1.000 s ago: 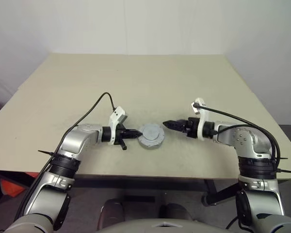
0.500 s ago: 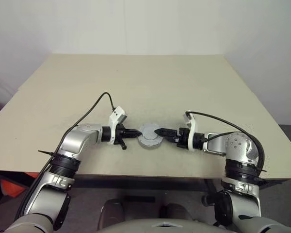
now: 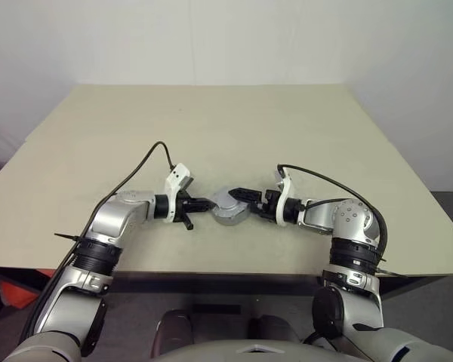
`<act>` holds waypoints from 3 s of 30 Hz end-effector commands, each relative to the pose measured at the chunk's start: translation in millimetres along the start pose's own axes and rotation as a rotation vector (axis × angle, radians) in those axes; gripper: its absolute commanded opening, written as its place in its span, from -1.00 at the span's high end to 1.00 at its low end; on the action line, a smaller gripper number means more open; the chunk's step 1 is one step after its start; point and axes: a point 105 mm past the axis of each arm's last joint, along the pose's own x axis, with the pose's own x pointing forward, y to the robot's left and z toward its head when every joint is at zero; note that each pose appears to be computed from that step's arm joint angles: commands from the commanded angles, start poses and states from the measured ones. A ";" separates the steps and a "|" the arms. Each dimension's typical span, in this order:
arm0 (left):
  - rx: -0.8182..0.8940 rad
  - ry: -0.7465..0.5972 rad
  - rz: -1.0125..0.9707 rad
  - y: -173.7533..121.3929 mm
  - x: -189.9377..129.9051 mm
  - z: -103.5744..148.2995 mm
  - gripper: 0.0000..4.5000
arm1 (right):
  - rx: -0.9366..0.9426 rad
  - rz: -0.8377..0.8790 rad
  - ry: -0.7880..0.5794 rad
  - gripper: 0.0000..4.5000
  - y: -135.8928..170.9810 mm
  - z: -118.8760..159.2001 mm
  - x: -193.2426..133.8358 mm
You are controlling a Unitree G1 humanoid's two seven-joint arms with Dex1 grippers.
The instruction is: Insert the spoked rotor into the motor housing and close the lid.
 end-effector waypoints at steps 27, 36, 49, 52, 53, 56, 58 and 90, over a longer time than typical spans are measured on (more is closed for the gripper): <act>0.016 -0.021 0.011 1.7 2.3 9.8 1.00 | -0.080 0.119 0.072 0.00 28.6 -9.8 17.1; -0.062 -0.108 -0.010 1.7 -5.2 21.3 1.00 | -0.046 0.122 0.001 0.00 28.8 9.1 16.8; -0.198 -0.261 -0.007 7.9 -22.0 37.9 1.00 | 0.025 0.155 -0.111 0.00 33.8 38.2 14.4; -0.242 -0.311 -0.004 10.7 -27.5 42.1 1.00 | 0.042 0.167 -0.142 0.00 35.2 46.3 13.5; -0.265 -0.339 -0.006 11.4 -30.3 44.3 1.00 | 0.047 0.171 -0.154 0.00 36.0 49.5 13.2; -0.313 -0.394 -0.006 13.6 -38.0 47.3 1.00 | 0.054 0.174 -0.171 0.00 36.8 55.2 12.7; -0.341 -0.425 0.000 16.4 -43.8 47.3 1.00 | 0.056 0.176 -0.176 0.00 37.6 57.1 12.2; -0.830 -0.666 -0.253 13.2 -23.8 65.5 -0.94 | -0.048 0.310 -0.135 0.00 85.9 59.2 -5.9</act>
